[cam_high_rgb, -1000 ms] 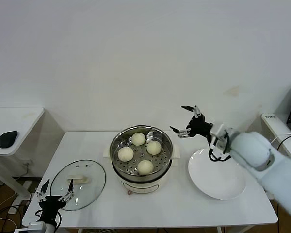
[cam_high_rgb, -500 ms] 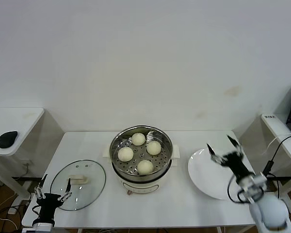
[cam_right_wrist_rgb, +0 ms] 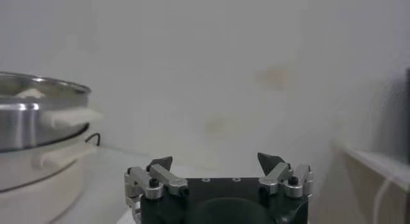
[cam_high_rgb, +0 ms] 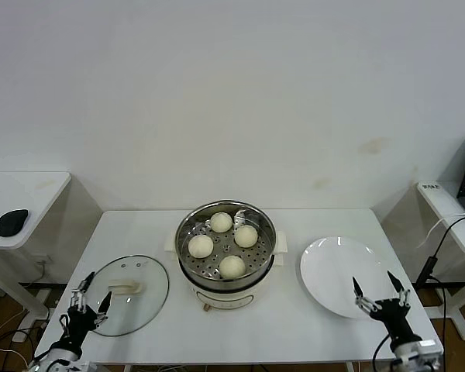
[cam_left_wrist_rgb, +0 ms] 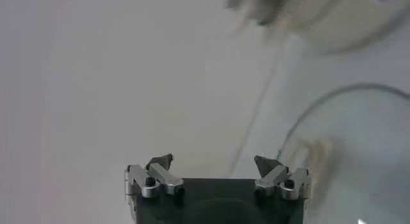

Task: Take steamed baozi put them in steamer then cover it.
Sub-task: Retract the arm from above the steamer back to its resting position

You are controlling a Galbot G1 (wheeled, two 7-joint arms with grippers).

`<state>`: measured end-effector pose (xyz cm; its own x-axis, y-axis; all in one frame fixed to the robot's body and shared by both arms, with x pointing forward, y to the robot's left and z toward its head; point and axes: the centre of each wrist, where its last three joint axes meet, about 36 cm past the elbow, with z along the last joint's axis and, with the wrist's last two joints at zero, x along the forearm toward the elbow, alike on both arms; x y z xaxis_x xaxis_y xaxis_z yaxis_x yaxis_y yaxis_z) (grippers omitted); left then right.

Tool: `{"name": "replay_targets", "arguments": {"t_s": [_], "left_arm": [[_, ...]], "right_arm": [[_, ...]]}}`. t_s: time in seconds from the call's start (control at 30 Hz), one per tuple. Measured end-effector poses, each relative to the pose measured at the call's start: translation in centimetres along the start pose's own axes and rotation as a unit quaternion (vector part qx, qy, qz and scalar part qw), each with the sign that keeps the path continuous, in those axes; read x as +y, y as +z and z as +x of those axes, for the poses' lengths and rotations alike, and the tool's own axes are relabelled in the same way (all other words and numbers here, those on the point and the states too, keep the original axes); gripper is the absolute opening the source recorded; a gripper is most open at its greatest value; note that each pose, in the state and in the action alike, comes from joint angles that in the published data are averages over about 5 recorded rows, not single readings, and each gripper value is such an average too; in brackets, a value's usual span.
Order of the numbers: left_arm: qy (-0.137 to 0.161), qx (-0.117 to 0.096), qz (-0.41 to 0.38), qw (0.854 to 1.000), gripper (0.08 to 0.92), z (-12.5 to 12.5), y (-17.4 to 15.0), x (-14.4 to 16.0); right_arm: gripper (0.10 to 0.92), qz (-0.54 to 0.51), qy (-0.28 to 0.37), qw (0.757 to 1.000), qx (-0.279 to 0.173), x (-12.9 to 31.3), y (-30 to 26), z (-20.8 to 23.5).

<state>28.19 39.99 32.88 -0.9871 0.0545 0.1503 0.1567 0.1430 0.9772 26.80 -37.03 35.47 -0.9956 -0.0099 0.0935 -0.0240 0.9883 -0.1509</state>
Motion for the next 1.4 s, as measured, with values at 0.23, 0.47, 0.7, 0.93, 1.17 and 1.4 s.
{"name": "replay_targets", "arguments": {"t_s": [0.23, 0.47, 0.7, 0.93, 1.17, 1.4], "left_arm": [[0.031, -0.007, -0.072, 0.997, 0.823, -1.2, 0.7, -0.9], [0.044, -0.006, -0.103, 0.994, 0.823, -3.1, 1.4, -1.5], [0.045, -0.004, -0.121, 0.992, 0.823, -5.2, 1.8, -1.7], [0.041, 0.001, -0.125, 0.991, 0.823, -7.4, 1.7, -1.6], [0.036, 0.005, -0.118, 0.992, 0.812, -9.2, 1.5, -1.8], [0.042, 0.010, -0.105, 0.994, 0.645, -10.0, 1.6, -2.8]], "right_arm": [[0.823, -0.008, 0.011, 1.000, 0.016, 0.6, 1.0, 1.4], [0.823, -0.012, 0.017, 0.999, 0.030, 1.1, 1.7, 2.2], [0.823, -0.012, 0.017, 0.999, 0.041, 1.5, 2.2, 2.8], [0.823, -0.011, 0.017, 0.999, 0.048, 1.8, 2.8, 3.3], [0.823, -0.007, 0.017, 0.998, 0.053, 2.0, 3.3, 3.5], [0.823, -0.005, 0.016, 0.998, 0.057, 2.1, 3.5, 3.7]]}}
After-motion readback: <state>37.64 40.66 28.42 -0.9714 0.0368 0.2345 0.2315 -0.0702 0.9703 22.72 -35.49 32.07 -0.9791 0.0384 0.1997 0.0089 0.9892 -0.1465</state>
